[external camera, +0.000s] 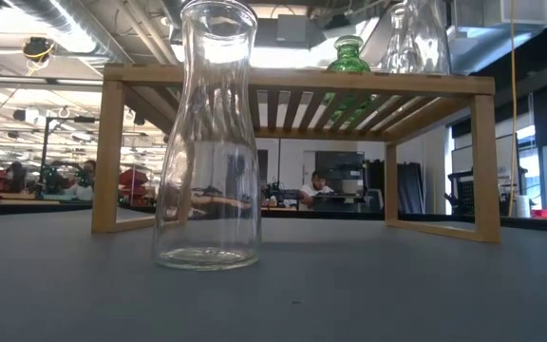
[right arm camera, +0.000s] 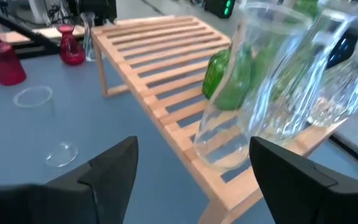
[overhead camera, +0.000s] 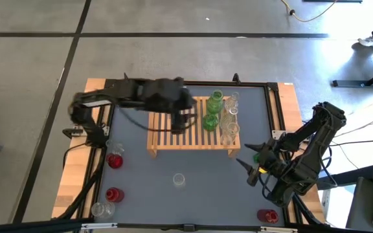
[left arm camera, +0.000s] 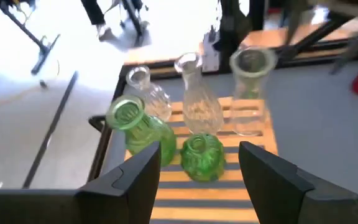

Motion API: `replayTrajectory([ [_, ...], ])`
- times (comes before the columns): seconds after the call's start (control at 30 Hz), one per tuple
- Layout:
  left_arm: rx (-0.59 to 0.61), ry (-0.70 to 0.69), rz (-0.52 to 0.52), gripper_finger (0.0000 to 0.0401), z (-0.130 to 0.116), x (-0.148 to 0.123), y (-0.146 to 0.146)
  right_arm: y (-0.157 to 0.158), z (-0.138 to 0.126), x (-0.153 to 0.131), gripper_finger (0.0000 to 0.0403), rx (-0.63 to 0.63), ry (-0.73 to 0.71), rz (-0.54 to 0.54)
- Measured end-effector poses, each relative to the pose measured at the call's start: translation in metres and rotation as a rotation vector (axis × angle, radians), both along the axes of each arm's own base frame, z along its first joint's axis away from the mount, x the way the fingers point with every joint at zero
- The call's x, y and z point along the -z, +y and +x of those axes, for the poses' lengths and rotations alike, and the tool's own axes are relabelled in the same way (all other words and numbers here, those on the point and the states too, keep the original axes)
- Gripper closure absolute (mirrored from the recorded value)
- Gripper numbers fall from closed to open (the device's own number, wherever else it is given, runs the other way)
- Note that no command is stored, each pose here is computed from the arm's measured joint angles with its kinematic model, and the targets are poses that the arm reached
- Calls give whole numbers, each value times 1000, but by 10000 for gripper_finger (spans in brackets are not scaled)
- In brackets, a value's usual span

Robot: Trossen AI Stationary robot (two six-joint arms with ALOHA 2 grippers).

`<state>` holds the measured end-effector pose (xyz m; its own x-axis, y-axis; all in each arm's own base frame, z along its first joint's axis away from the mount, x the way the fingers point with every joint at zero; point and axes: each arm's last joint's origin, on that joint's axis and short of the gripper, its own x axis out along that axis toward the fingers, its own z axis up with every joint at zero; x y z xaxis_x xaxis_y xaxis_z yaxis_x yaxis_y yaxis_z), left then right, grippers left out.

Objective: Sort vases onto shelf
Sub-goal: Move the middle right green bottle to the middle

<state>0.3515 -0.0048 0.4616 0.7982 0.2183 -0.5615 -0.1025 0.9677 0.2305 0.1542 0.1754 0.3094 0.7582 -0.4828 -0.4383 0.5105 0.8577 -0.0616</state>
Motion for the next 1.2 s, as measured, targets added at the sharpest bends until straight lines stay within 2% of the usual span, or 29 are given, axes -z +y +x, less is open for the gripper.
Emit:
replayTrajectory([
  [0.1, 46, -1, 19, 190, -29, -8, -12, 2, 1, 1, 109, -3, 9, 32],
  [0.23, 48, -90, 19, 190, -63, 5, -23, 2, 1, 0, 109, -2, 7, 34],
  [0.4, 65, -220, 12, 190, -90, 66, -25, 2, 2, 0, 109, 2, -21, 33],
  [0.5, 76, -340, 15, 190, -104, 101, -23, 2, 7, -1, 109, 39, -68, 100],
  [0.6, 82, -514, 27, 190, -116, 129, -21, -7, 13, -1, 109, 86, -4, 166],
  [0.73, 80, -579, 12, 190, -136, 161, -18, -23, 19, -8, 109, 152, 97, 262],
  [0.83, 68, -597, -21, 190, -153, 170, -16, -30, 19, -10, 109, 187, 220, 360],
  [0.97, 65, -642, -42, 190, -168, 167, -14, -37, 11, -10, 109, 277, 335, 456],
  [1.2, 93, -652, -57, 190, -176, 170, -14, -41, -1, 6, 109, 457, 497, 527],
])
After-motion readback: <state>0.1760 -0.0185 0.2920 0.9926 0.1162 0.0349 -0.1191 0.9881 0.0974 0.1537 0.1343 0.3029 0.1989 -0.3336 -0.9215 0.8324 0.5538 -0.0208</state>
